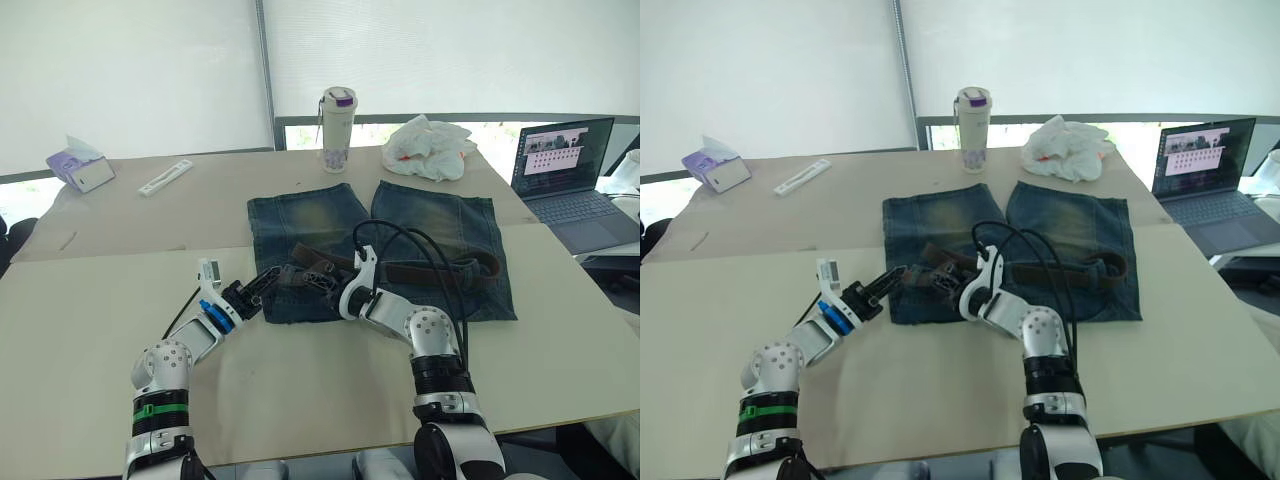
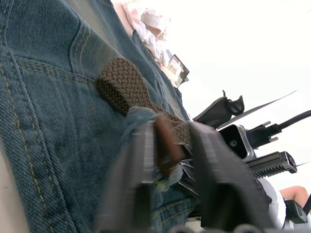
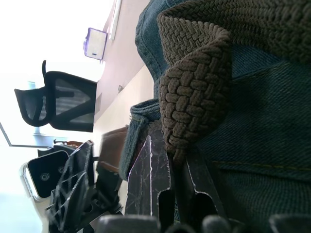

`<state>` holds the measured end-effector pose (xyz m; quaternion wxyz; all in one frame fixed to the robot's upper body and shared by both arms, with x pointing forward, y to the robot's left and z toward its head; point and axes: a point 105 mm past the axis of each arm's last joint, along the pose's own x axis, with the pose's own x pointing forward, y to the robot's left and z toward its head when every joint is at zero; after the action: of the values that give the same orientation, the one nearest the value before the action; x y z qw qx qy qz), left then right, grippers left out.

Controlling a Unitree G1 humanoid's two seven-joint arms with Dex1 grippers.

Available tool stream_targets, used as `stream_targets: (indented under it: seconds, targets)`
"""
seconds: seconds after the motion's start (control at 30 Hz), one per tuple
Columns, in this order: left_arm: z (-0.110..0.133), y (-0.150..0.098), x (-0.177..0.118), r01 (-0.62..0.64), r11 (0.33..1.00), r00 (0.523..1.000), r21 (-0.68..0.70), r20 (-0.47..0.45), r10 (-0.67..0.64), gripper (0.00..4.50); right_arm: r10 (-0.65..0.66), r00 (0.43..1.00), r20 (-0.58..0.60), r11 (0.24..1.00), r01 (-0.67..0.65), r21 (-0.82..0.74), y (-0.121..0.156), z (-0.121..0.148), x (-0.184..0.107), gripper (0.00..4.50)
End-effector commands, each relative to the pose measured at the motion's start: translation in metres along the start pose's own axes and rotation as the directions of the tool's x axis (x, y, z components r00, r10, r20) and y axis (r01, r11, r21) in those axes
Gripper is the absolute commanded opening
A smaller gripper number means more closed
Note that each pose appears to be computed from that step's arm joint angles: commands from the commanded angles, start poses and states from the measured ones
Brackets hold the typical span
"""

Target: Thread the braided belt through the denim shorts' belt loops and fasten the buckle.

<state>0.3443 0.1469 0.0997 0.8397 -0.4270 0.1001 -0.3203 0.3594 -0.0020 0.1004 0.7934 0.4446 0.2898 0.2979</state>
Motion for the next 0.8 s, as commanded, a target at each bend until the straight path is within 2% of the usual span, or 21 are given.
stream_targets:
  seconds: [0.03,0.1,0.2,0.3,0.37,0.43,0.5,0.67,0.73,0.8]
  targets:
    - [-0.001,-0.013,0.005,0.052,0.998,0.999,0.023,-0.018,-0.051,0.04,0.123,0.991,-0.052,0.992,-0.122,0.014,0.04,-0.022,0.02,0.0]
    - [-0.002,-0.012,0.006,0.048,0.998,0.999,0.026,-0.02,-0.048,0.04,0.127,0.991,-0.051,0.992,-0.127,-0.014,0.041,-0.021,0.02,0.0]
    - [-0.001,-0.01,0.006,0.029,0.999,0.999,0.043,-0.017,-0.028,0.0,0.145,0.988,-0.053,0.981,-0.151,-0.12,0.04,-0.017,0.007,1.1]
    - [0.007,-0.006,0.002,0.006,0.997,1.0,0.074,-0.005,-0.005,0.0,0.123,0.99,-0.073,0.941,-0.14,-0.309,0.035,-0.009,-0.014,2.21]
    - [0.012,-0.006,-0.003,0.015,0.993,1.0,0.12,-0.027,-0.012,0.0,0.108,0.991,-0.081,0.869,-0.134,-0.477,0.032,0.002,-0.036,2.87]
    - [0.022,-0.005,-0.01,0.01,0.981,0.998,0.195,-0.057,0.001,0.0,0.122,0.986,-0.118,0.767,-0.168,-0.619,0.034,0.013,-0.076,3.52]
    - [0.031,-0.002,-0.014,-0.002,0.974,0.998,0.227,-0.058,0.016,0.0,0.111,0.984,-0.139,0.709,-0.177,-0.683,0.032,0.016,-0.097,4.22]
    - [0.045,0.003,-0.016,-0.019,0.961,0.998,0.275,-0.052,0.035,0.0,0.044,0.997,-0.06,0.604,-0.074,-0.793,0.013,0.043,-0.142,4.22]
    - [0.049,0.005,-0.016,-0.028,0.957,0.998,0.289,-0.049,0.044,0.0,0.001,1.0,0.015,0.59,0.012,-0.808,0.003,0.059,-0.157,4.22]
    - [0.054,0.007,-0.019,-0.035,0.951,0.997,0.308,-0.048,0.052,0.0,-0.154,0.977,0.147,0.562,0.209,-0.801,-0.032,0.088,-0.183,4.22]
